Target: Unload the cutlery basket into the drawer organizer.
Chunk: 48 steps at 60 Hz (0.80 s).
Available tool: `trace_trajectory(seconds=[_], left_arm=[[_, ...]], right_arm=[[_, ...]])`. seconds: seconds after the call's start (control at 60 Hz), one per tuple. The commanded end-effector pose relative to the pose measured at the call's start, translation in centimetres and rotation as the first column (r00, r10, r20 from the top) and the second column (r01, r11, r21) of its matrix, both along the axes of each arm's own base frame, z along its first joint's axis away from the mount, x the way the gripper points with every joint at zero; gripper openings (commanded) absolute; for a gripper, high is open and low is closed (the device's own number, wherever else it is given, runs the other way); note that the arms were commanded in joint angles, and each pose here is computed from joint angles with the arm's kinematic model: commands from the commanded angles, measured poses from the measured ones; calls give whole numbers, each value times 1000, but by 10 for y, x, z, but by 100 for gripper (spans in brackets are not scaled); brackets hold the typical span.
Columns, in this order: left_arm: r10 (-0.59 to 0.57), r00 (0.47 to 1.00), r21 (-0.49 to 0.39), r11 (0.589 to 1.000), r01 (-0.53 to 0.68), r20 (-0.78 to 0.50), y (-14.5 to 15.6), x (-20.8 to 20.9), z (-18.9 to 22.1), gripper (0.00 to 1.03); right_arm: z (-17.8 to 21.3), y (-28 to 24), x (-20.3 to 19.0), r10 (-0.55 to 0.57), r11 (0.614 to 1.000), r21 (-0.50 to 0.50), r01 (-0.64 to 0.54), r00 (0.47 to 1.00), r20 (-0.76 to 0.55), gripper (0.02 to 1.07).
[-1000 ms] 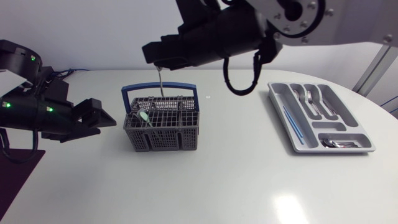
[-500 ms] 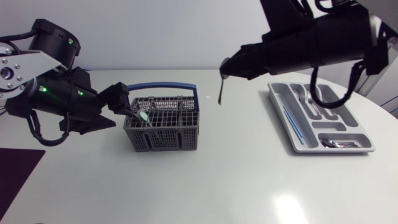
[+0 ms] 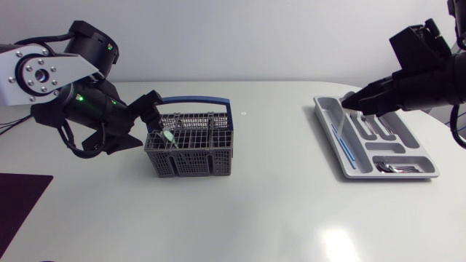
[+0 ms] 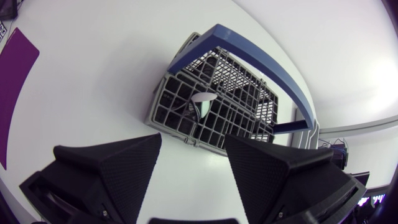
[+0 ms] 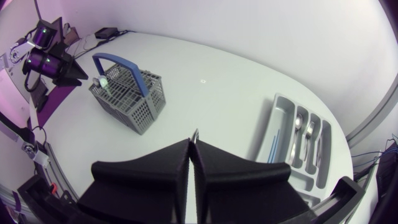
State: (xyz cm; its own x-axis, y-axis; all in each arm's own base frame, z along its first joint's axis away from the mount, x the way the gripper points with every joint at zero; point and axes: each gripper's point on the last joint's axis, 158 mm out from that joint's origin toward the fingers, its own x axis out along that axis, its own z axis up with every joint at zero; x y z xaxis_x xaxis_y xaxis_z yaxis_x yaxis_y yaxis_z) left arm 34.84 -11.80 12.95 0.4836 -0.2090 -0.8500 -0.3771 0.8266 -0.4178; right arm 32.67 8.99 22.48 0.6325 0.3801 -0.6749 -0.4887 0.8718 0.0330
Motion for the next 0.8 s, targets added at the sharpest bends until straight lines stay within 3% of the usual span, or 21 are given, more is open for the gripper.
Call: trace_trajectory(seconds=[0.0, 0.483, 0.7, 0.783], left_arm=[[46, 999, -15, 999, -47, -17, -2, 5, 0, 72], [105, 993, 6, 995, -105, -47, -4, 11, -12, 72], [120, 991, 10, 993, -119, -60, -3, 12, -16, 72], [125, 991, 8, 992, -125, -54, -3, 14, -14, 72]], right_arm=[[-14, -18, -6, 2, 999, -49, -2, 1000, -12, 9], [-72, -142, -10, -126, 957, -272, 101, 989, -73, 9], [-118, -192, 1, -194, 917, -370, 146, 976, -95, 9], [-130, -207, 9, -218, 884, -434, 174, 974, -54, 9]])
